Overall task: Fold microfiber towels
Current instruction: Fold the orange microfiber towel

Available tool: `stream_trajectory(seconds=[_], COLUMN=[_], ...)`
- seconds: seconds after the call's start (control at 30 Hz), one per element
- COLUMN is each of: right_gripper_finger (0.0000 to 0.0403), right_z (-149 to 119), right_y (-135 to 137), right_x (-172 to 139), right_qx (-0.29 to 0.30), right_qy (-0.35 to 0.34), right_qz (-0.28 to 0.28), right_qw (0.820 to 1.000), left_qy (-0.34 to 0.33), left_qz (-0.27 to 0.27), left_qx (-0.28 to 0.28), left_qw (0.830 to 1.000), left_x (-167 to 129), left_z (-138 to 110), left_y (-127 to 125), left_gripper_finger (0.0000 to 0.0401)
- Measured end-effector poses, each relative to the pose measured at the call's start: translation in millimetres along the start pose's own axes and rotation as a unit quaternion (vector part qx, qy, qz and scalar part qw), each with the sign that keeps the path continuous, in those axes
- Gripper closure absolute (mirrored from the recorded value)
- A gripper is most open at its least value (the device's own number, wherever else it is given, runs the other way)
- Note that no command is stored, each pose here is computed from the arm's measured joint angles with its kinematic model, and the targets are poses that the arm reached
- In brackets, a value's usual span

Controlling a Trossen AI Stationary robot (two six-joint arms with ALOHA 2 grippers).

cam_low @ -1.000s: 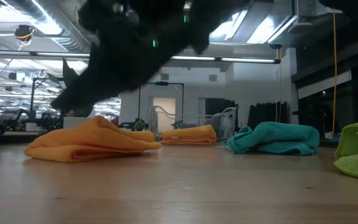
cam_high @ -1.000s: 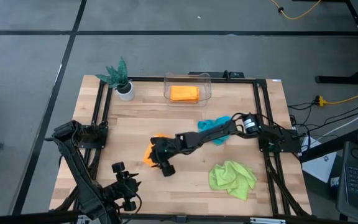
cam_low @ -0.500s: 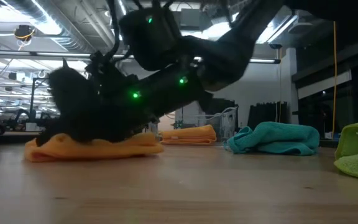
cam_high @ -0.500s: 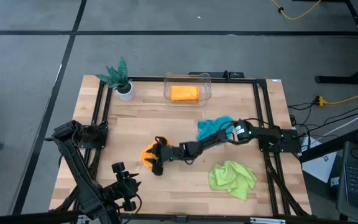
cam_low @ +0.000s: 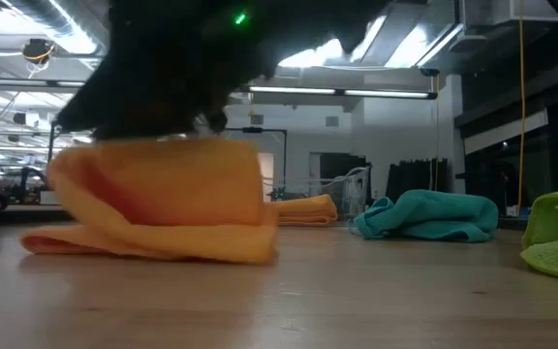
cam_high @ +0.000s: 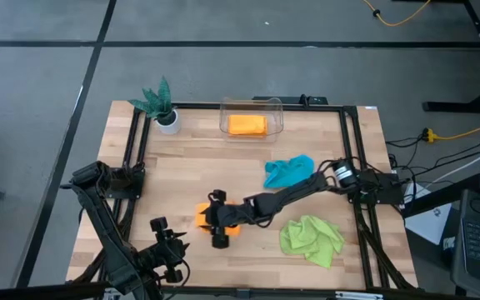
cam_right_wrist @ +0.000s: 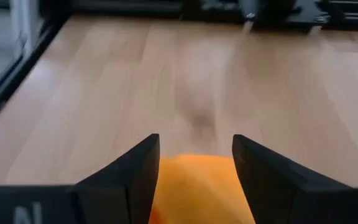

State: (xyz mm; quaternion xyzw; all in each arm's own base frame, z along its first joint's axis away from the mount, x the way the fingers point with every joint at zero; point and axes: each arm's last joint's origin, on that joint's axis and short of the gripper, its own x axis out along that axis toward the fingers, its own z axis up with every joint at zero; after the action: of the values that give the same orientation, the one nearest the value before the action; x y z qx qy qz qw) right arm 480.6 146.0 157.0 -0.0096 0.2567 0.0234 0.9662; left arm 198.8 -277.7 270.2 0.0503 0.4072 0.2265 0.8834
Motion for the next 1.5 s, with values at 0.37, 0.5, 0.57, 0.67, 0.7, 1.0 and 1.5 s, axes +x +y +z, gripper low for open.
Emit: stream_trajectory(seconds=[0.37, 0.5, 0.57, 0.67, 0.7, 1.0, 1.5], right_gripper_finger=[0.0198, 0.0198, 0.0198, 0.0198, 0.0198, 0.0198, 0.0198], right_z=[9, 7, 7, 4, 2, -8, -25], right_y=[-3, -3, -1, 3, 3, -1, 49], right_x=[-22, -17, -17, -20, -21, -57, -105], right_qx=[0.006, 0.068, 0.082, 0.049, 0.033, 0.008, -0.049], right_qy=[0.059, 0.041, 0.031, 0.035, 0.043, 0.146, 0.25], right_qz=[0.001, -0.024, -0.05, -0.106, -0.124, -0.26, -0.216], right_qw=[0.998, 0.997, 0.995, 0.993, 0.991, 0.954, 0.942], left_qy=[0.0, 0.0, 0.0, -0.001, -0.001, -0.002, -0.003], left_qz=[0.0, 0.0, 0.0, -0.002, -0.002, -0.005, -0.004], left_qx=[0.0, 0.0, -0.001, -0.003, -0.003, -0.005, -0.006], left_qw=[1.0, 1.0, 1.0, 1.0, 1.0, 1.0, 1.0], left_x=[0, 0, 0, 0, 0, 0, 1], left_z=[0, 0, 0, 0, 0, 0, 1], left_y=[0, 0, 0, -1, -1, -1, -1], left_gripper_finger=[0.0254, 0.0254, 0.0254, 0.0254, 0.0254, 0.0254, 0.0254])
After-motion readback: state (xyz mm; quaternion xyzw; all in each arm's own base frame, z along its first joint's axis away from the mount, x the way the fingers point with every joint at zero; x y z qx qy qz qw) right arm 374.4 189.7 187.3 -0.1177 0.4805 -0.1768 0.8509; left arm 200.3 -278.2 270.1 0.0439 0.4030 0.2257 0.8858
